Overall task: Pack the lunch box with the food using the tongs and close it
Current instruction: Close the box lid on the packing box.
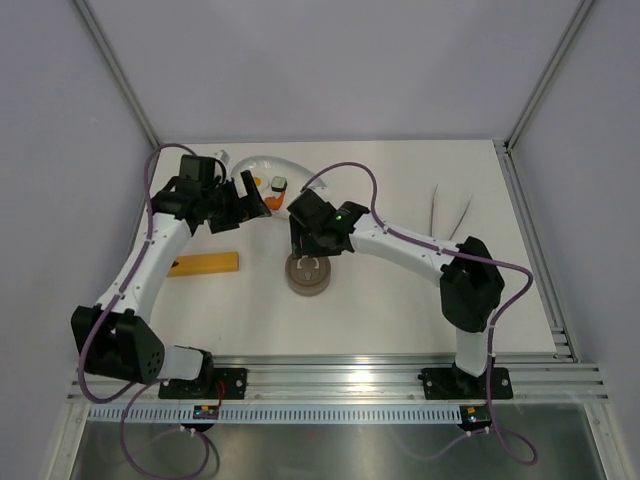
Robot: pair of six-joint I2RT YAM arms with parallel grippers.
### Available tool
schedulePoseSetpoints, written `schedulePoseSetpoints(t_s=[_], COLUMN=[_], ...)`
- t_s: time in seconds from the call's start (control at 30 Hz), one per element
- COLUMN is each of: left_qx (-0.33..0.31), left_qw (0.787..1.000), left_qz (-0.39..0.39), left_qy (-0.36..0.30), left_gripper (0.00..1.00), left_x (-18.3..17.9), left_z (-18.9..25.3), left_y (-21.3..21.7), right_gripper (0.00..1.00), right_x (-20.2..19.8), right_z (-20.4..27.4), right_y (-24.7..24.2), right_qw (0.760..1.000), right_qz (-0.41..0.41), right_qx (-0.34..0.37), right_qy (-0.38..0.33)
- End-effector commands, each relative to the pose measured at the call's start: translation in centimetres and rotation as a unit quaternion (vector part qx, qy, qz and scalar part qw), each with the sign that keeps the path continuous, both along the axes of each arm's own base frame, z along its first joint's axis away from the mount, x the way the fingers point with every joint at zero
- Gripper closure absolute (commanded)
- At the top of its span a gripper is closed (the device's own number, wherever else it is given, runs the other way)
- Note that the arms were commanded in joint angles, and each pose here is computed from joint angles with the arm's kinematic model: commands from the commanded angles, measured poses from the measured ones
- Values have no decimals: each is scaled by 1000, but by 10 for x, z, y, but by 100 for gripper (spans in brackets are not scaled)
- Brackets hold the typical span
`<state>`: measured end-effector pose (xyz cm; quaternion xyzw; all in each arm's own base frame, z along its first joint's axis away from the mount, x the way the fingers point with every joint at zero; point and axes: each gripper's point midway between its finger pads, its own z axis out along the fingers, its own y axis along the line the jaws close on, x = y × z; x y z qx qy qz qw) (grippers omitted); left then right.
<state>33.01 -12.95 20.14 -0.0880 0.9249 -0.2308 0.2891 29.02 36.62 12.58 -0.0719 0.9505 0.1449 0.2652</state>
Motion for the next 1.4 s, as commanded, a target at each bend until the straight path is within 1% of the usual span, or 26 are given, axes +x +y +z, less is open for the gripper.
schedulePoseSetpoints(t_s=[0.0, 0.07, 0.17, 0.27, 0.33, 0.53, 0.67, 0.8, 0.93, 1.07, 1.1, 1.2, 1.23, 1.37], left_qx=[-4, -3, -2, -8, -10, -10, -3, -2, 0, 2, 3, 0, -1, -2], left_qw=[999, 999, 999, 999, 999, 999, 998, 998, 998, 997, 997, 997, 997, 997], left_qz=[45, 51, 48, 44, 44, 47, 59, 66, 67, 68, 68, 71, 73, 75], left_qy=[-23, -18, -10, -6, -2, -3, -11, -20, -21, -20, -19, -19, -21, -23], left_gripper=[1, 1, 1, 1, 1, 1, 1, 1, 1, 1, 1, 1, 1, 1], left_x=[-2, -3, -6, -8, -8, -9, -9, -9, -10, -11, -12, -11, -10, -10], left_z=[12, 8, 1, -3, -7, -7, -4, 1, 2, 1, 0, 0, 1, 4], left_y=[22, 26, 26, 24, 24, 24, 29, 31, 33, 35, 35, 35, 36, 36], right_gripper=[28, 26, 25, 25, 26, 27, 27, 26, 26, 26, 26, 27, 27, 27], right_x=[3, 1, -3, -3, 0, 12, 13, 10, 8, 2, 2, 4, 5, 9], right_z=[-13, -34, -55, -61, -55, -11, -7, -22, -55, -68, -67, -45, -27, 14], right_y=[1, 1, 7, 5, 5, 3, 2, 8, 16, 18, 16, 13, 12, 5], right_qw=[999, 998, 996, 994, 994, 995, 996, 996, 995, 994, 994, 995, 996, 997], right_qz=[8, 9, 18, 16, 14, 2, 1, 9, 20, 28, 26, 22, 22, 10], right_qx=[-46, -68, -78, -100, -105, -90, -87, -91, -100, -101, -104, -95, -84, -63], right_qy=[-3, 13, 29, 30, 16, -33, -35, -19, 9, 27, 25, 4, -9, -47])
